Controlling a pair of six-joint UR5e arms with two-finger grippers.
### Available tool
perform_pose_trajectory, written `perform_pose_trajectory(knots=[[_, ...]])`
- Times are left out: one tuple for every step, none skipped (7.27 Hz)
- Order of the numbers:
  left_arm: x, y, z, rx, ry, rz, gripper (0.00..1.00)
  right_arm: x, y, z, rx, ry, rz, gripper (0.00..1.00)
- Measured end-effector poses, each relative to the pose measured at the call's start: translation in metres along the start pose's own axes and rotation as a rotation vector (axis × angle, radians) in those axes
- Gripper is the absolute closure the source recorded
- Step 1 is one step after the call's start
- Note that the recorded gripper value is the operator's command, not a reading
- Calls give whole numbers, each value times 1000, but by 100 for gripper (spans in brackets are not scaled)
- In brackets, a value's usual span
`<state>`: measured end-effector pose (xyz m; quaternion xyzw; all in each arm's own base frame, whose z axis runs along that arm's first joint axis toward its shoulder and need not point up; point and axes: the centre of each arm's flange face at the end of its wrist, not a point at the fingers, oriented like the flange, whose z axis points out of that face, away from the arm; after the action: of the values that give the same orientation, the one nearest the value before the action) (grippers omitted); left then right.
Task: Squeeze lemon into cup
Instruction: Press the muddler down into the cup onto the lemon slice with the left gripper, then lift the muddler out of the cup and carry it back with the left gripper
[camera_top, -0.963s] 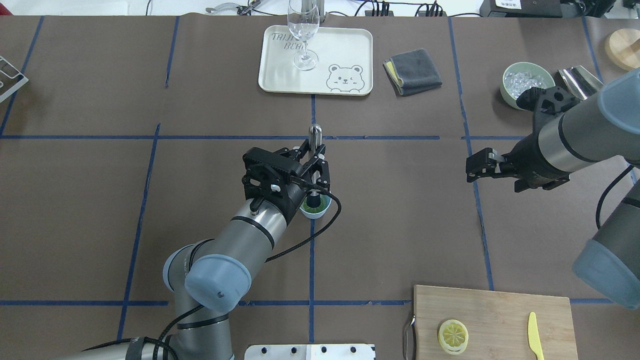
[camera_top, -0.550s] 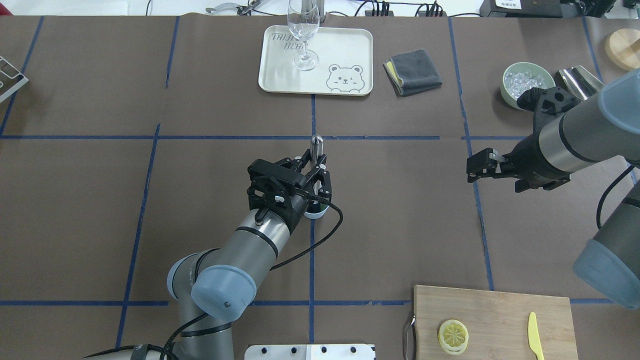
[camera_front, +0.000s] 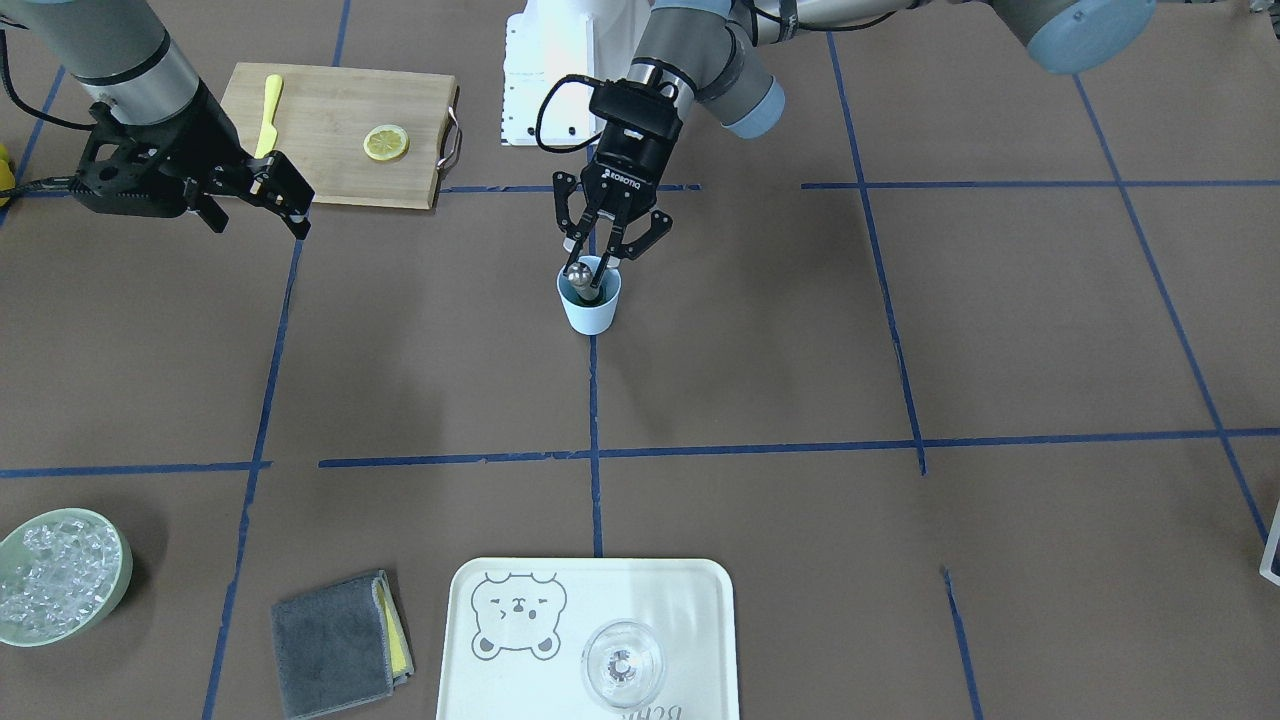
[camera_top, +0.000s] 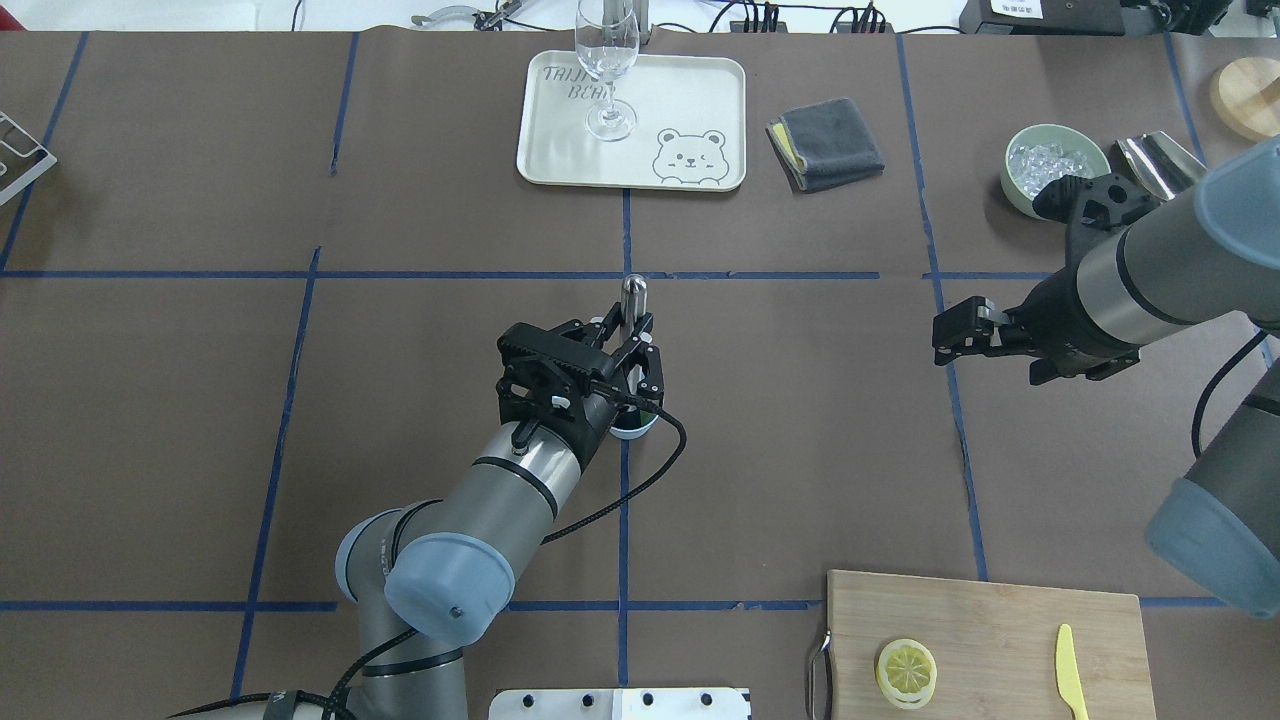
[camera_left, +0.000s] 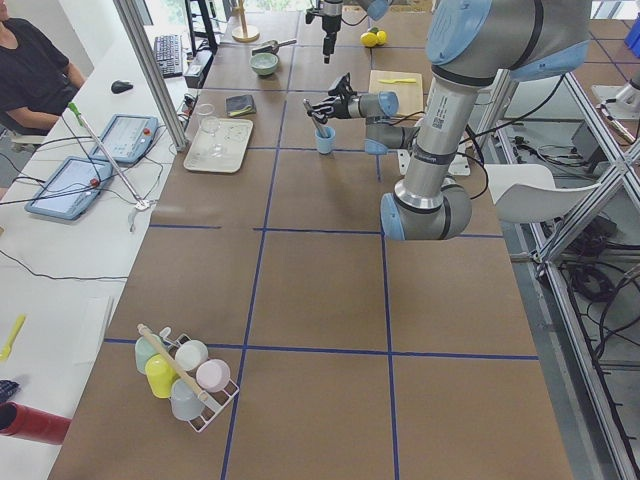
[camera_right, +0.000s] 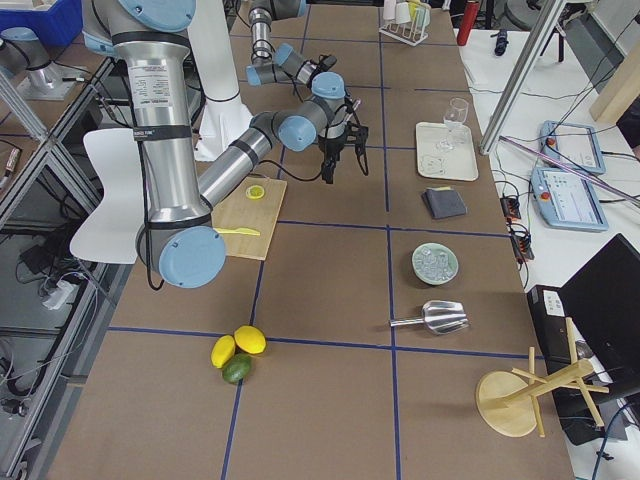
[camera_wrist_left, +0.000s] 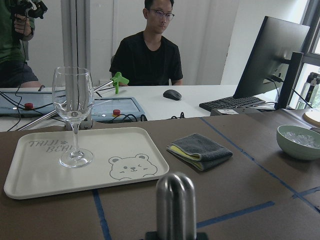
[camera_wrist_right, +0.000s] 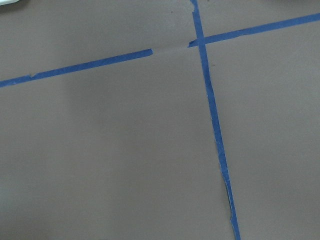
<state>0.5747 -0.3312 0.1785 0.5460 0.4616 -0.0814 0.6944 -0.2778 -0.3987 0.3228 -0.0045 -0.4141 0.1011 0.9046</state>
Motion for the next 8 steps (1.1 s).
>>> perform_pose_trajectory(knots=[[2, -5, -2, 5, 6, -5, 100, 0, 0, 0, 1, -1, 0, 0], [7, -20, -9, 21, 25, -25, 100, 1, -1, -2, 3, -4, 3, 0], [12, -44, -21, 47, 52, -56, 100, 3, -5, -7, 2, -11, 10, 0], [12, -67, -30, 72, 71, -83, 100, 8, -11, -15, -2, -23, 14, 0], [6, -87, -33, 97, 76, -95, 100, 17, -19, -21, -5, -28, 6, 0], [-7, -112, -29, 113, 88, -82, 100, 28, -26, -24, -3, -24, -12, 0], [-22, -134, -24, 116, 110, -57, 100, 35, -30, -25, -1, -18, -25, 0], [-36, -150, -21, 119, 120, -41, 100, 39, -32, -24, -1, -13, -29, 0]])
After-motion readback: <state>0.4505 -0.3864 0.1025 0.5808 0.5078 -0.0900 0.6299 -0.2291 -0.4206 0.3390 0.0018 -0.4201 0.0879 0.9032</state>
